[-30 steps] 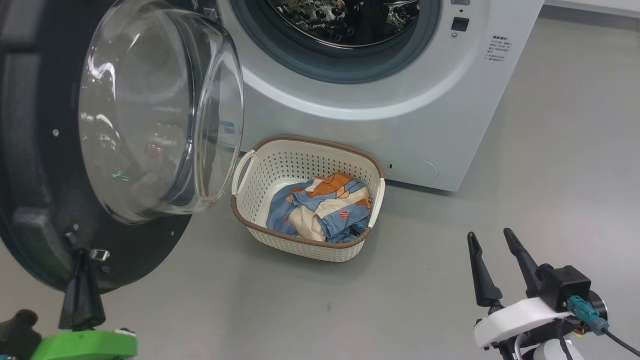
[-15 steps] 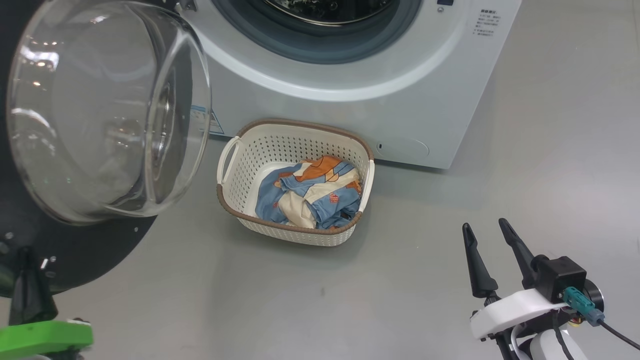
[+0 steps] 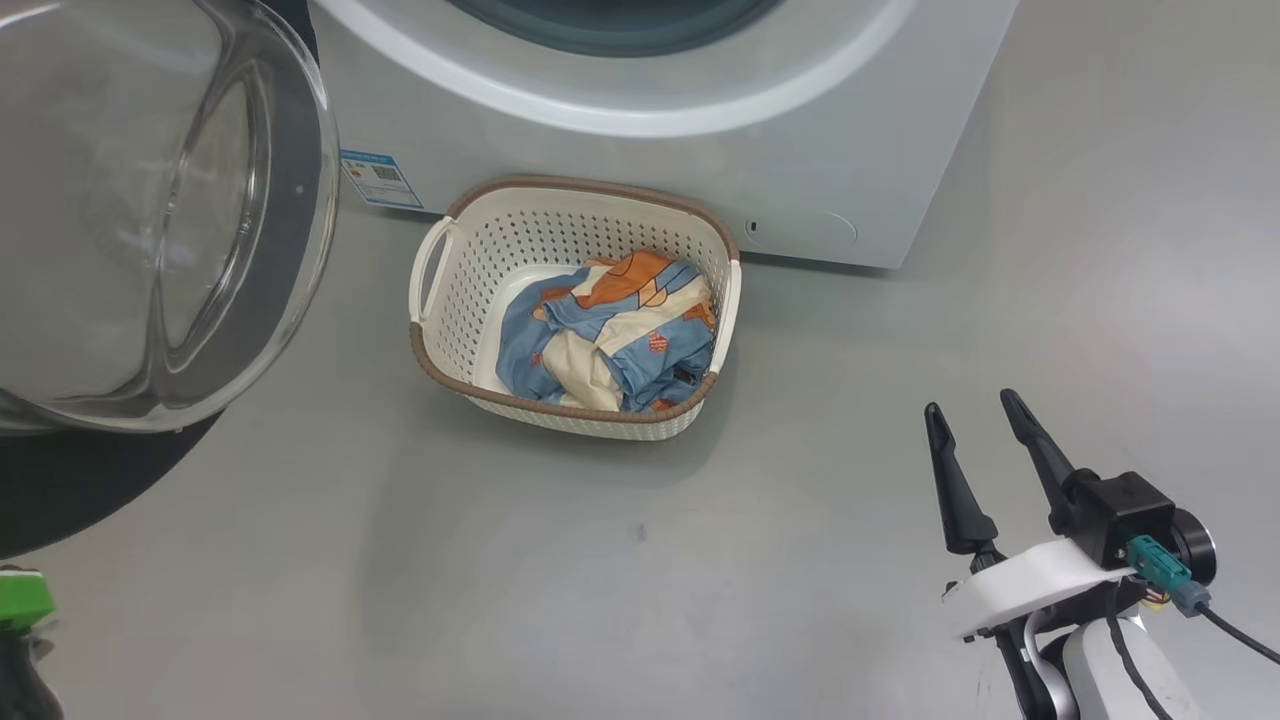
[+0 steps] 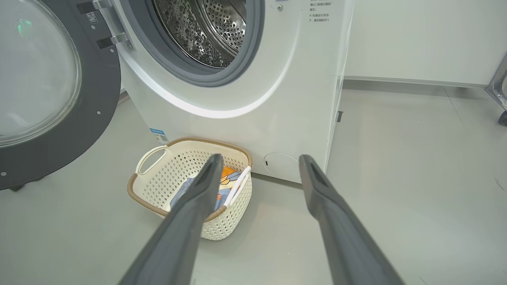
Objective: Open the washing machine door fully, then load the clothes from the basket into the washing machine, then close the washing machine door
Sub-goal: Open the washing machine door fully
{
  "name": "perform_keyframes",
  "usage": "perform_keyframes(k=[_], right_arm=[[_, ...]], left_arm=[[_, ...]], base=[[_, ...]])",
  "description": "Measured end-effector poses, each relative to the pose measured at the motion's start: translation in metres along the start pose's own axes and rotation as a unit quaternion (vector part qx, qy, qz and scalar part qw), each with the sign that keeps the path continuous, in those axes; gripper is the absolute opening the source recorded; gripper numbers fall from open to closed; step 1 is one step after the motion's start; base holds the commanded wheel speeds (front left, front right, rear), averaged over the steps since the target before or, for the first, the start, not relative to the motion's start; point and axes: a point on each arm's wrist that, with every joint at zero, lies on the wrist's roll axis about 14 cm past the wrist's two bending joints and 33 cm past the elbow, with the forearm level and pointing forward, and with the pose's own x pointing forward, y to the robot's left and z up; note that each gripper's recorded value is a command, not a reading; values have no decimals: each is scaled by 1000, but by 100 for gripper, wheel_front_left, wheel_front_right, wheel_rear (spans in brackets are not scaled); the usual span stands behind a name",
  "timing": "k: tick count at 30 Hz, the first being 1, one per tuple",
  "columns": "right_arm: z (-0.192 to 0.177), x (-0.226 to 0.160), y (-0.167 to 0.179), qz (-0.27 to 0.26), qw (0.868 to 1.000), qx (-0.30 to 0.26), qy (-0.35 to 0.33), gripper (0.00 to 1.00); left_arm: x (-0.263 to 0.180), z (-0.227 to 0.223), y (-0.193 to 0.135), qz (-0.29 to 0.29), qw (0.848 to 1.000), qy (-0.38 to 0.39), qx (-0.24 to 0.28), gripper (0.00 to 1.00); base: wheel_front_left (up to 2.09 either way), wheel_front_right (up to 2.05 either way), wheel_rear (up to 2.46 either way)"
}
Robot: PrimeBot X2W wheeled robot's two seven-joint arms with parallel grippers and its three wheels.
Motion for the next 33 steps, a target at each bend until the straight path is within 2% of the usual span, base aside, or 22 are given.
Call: perform_keyframes(k=[16, 25, 33], right_arm=[[-20, 16, -9, -3, 1000, 8, 18, 100], [-18, 15, -15, -12, 1000, 6, 18, 100], [-6, 13, -13, -14, 1000, 4, 5, 100]], left_arm=[[41, 9, 41, 59, 998, -6, 34, 0], [42, 1, 35, 47, 998, 5, 38, 0], [36, 5, 19, 27, 999, -6, 22, 0]], base=[[0, 0, 0], [0, 0, 0], [0, 0, 0]])
